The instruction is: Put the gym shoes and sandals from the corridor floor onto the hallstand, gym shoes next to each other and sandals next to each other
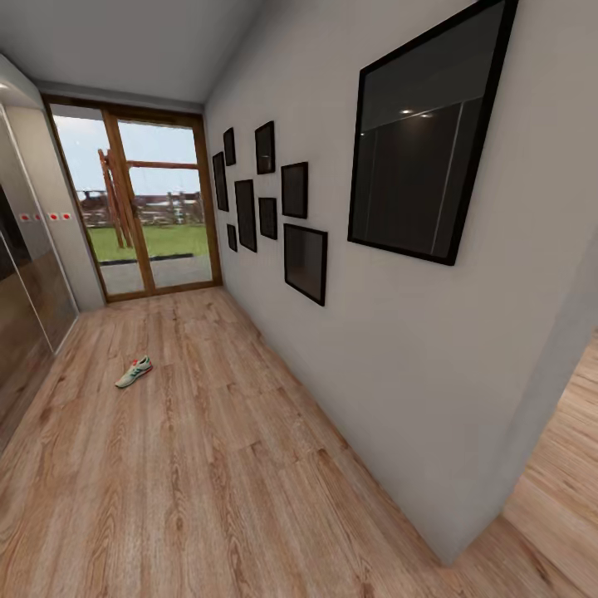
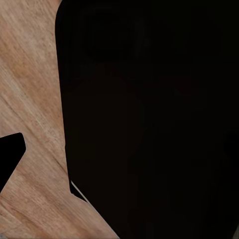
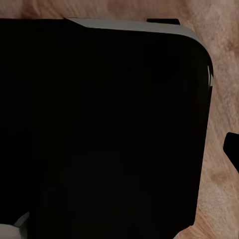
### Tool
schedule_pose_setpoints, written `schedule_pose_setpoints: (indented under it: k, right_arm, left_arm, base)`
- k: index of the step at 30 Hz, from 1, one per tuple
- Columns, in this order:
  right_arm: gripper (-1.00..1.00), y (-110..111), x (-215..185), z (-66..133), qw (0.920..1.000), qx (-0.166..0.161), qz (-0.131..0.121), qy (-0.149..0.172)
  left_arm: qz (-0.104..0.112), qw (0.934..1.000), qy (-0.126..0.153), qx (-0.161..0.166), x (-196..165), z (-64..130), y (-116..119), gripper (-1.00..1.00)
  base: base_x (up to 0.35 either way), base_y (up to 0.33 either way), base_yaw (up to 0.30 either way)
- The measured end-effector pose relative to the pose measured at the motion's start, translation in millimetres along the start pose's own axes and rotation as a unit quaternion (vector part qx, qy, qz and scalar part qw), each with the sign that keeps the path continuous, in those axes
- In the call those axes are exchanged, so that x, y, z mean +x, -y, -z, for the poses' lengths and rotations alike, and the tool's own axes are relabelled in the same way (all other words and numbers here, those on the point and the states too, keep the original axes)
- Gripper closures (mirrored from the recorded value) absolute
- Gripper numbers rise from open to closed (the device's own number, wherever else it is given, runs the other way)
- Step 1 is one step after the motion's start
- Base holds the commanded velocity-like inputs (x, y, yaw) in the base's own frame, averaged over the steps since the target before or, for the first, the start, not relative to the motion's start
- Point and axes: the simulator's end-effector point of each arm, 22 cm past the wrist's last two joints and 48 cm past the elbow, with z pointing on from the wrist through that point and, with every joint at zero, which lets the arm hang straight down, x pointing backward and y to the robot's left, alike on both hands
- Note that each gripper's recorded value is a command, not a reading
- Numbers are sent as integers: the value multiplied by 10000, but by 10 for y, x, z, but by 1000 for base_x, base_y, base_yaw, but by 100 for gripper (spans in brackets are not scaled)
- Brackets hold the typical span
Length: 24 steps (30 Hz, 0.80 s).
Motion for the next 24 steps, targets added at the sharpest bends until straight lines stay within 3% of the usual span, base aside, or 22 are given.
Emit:
schedule_pose_setpoints:
  k: [5,17,24]
  right_arm:
    - [-100,-42,-100,1,9999,-25,7,162]
    - [-100,-43,-127,2,9998,-14,-7,209]
    - [-100,-36,-159,3,9996,-5,8,270]
  left_arm:
    - [5,10000,-1,-2,1,0,-3,-100]
    - [0,10000,2,-4,-2,0,-7,-100]
    - [-33,9998,188,-11,-125,2,-19,-100]
  base:
    - [0,0,0]
    - [0,0,0]
    - [0,0,0]
